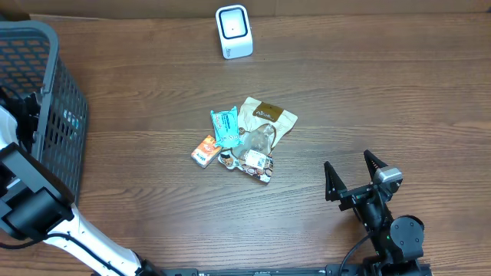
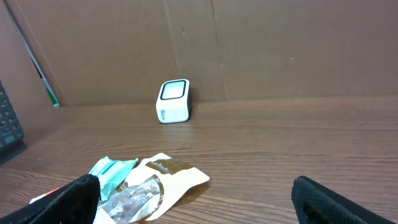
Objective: Scan the item barcode
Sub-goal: 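Grasp the white-green Kleenex tissue pack in the basket with left gripper, then carry the Kleenex pack to the table centre pile and release it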
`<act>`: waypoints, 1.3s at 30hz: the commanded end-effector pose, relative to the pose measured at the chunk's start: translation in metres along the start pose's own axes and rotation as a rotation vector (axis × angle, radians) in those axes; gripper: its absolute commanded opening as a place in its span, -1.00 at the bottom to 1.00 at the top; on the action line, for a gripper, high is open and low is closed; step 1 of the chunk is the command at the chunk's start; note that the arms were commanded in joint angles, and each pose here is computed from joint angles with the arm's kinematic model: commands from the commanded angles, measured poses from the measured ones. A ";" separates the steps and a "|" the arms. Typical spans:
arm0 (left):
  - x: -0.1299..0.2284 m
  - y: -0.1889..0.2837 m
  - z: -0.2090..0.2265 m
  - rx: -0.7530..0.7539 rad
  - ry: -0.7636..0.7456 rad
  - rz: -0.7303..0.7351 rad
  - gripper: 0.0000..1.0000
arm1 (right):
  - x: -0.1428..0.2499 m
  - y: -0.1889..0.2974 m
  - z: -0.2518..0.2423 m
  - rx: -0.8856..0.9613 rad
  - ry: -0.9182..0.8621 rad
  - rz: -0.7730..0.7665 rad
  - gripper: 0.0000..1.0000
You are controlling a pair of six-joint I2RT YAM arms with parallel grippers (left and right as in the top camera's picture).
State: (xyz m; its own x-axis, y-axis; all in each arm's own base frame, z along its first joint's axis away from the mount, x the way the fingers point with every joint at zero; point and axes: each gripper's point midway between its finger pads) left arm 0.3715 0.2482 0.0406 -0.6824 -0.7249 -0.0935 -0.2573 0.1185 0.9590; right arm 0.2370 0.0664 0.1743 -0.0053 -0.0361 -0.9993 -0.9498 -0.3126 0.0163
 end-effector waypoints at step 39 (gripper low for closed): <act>0.222 0.191 -0.208 0.324 -0.226 -0.137 -0.91 | 0.001 0.000 0.001 -0.003 -0.003 -0.005 1.00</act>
State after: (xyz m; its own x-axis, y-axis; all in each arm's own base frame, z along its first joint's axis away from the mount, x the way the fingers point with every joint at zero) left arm 0.3101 -0.0091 0.3063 -0.6635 -0.6562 -0.3594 -0.6311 0.2329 0.7399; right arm 0.2369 0.0664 0.1742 -0.0058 -0.0358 -0.9993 -0.9497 -0.3126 0.0167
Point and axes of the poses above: each gripper's point midway between its finger pads, its own y axis back along the fingers, its own z axis along the line the jaws close on, x = y × z, and after that the axes turned 12 degrees about y, right-handed
